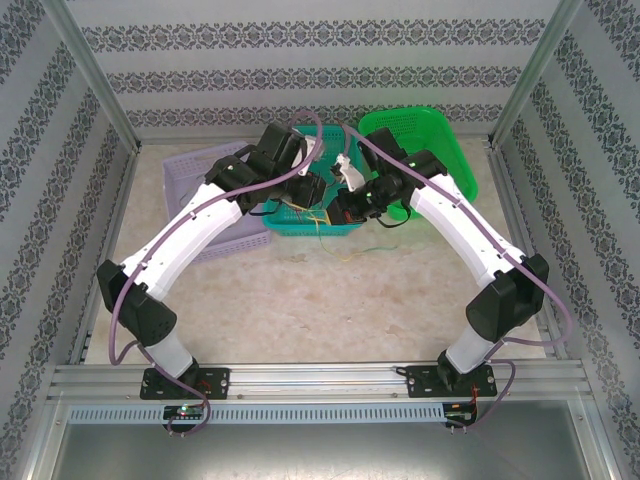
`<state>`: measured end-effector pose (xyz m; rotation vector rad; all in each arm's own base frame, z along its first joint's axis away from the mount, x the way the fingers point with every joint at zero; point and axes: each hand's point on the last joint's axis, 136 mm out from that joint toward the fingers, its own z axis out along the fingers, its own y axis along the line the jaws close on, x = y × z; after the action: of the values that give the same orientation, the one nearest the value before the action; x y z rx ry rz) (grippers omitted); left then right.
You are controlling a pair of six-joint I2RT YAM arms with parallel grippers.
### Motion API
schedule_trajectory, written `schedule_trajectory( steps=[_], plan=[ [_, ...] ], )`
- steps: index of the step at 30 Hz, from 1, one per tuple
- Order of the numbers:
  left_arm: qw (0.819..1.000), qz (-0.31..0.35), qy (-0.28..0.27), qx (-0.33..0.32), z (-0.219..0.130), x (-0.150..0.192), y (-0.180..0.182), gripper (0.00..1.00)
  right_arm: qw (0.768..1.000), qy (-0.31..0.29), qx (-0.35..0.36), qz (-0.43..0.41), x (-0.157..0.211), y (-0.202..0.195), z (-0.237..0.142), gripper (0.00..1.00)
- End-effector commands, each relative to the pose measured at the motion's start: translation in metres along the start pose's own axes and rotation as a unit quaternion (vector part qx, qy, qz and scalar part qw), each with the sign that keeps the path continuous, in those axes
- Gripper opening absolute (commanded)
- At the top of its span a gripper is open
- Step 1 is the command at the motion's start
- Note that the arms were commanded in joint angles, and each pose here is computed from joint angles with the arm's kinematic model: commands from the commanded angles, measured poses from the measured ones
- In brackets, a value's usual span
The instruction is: Untangle the cables
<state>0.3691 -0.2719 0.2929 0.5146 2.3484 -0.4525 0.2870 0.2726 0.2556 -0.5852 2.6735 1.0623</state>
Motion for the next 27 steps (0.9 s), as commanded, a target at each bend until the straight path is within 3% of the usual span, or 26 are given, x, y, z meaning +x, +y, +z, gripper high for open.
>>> schedule_trajectory(
  steps=[1, 4, 5, 19, 27],
  plan=[
    [1.0, 0.001, -0.013, -0.025, -0.004, -0.005, 0.006, 0.21, 1.0, 0.007, -0.016, -0.006, 0.003, 0.01, -0.002, 0.0],
    [0.999, -0.013, -0.031, -0.041, -0.01, -0.009, 0.012, 0.02, 1.0, 0.005, -0.019, -0.002, 0.003, 0.01, -0.001, 0.0],
    [0.998, -0.02, -0.036, -0.05, -0.012, -0.01, 0.015, 0.0, 1.0, 0.005, -0.018, 0.0, 0.003, 0.009, 0.0, 0.0],
    [0.979, -0.15, -0.131, -0.038, -0.066, 0.006, 0.026, 0.0, 0.989, -0.087, -0.028, 0.113, -0.021, -0.022, -0.01, 0.0],
    [0.971, -0.203, -0.126, -0.008, -0.064, 0.037, 0.024, 0.0, 0.973, -0.161, -0.056, 0.156, -0.041, -0.025, -0.02, 0.0]
  ],
)
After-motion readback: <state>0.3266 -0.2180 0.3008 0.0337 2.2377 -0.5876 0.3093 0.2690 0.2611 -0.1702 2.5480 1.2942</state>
